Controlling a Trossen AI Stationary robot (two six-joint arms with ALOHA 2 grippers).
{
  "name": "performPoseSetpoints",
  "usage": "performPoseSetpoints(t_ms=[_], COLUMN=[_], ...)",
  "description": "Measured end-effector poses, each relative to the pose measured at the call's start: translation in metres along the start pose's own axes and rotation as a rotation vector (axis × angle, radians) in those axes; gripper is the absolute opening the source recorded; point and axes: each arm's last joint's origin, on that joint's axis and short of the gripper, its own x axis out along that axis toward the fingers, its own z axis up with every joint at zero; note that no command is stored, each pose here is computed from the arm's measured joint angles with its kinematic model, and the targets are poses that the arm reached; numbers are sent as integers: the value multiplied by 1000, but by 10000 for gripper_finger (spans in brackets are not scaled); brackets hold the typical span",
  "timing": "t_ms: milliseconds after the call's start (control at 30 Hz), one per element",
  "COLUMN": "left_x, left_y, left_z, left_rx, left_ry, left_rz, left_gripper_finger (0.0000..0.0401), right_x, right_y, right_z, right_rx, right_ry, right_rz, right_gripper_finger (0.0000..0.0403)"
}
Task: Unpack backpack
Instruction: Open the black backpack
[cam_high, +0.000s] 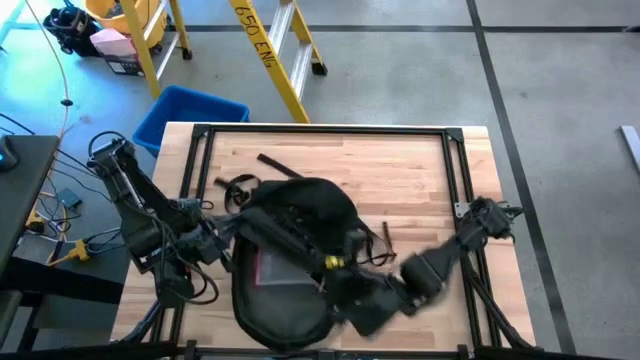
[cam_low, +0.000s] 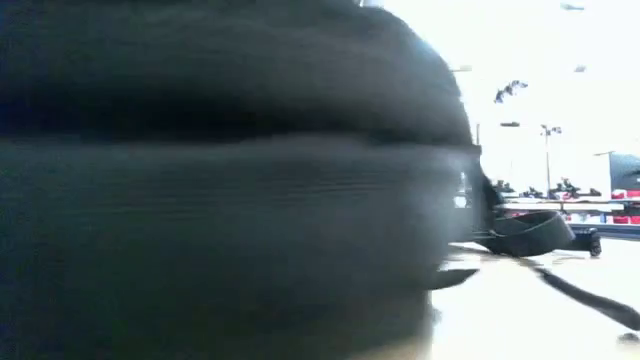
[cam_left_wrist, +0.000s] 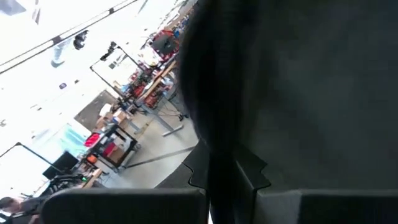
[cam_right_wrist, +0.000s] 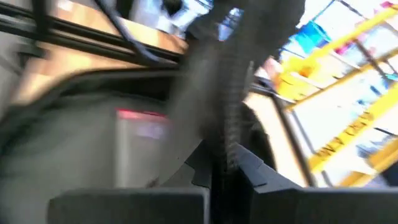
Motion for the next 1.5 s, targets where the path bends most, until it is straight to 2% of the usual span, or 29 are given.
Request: performPoseSetpoints(t_ms=[133,300,433,500,633,800,933,1033,1133,1200,1333,1500], left_x=[3,12,25,28,26,24,36,59,97,122,160,178], left_y=[0,1,0,-2,-8,-24,-59,-95,-124,-137,-144,-135], left_z=[0,-2,-6,-6,-1,7,14,13,4,-8,-31,-38], left_rx=[-11,-47,-79,-103,-165,-238,-130,-41,-53,-62,-27,-53], left_ry=[8,44,135,157,161,176,144,142,177,230,309,328], left_rz=[11,14,-120,-154,-257,-454,-483,-520,-677,-740,-761,-784], left_gripper_finger=[8,21,55,70,89,93,90,90,96,104,133,186], right_x=[34,73,100,109,117,117,115,111,104,98,87,82], right_y=[-51,-115,-161,-182,-209,-212,-210,-209,-211,-213,-216,-215], right_z=[2,-6,-20,-29,-44,-48,-46,-43,-41,-40,-39,-42], right_rx=[-1,56,165,236,317,326,326,338,369,393,418,407], right_ry=[51,141,222,260,335,361,354,336,321,315,312,347], right_rz=[-105,-246,-296,-307,-338,-351,-331,-319,-281,-254,-229,-218], right_gripper_finger=[1,0,0,0,0,0,0,0,0,0,0,0])
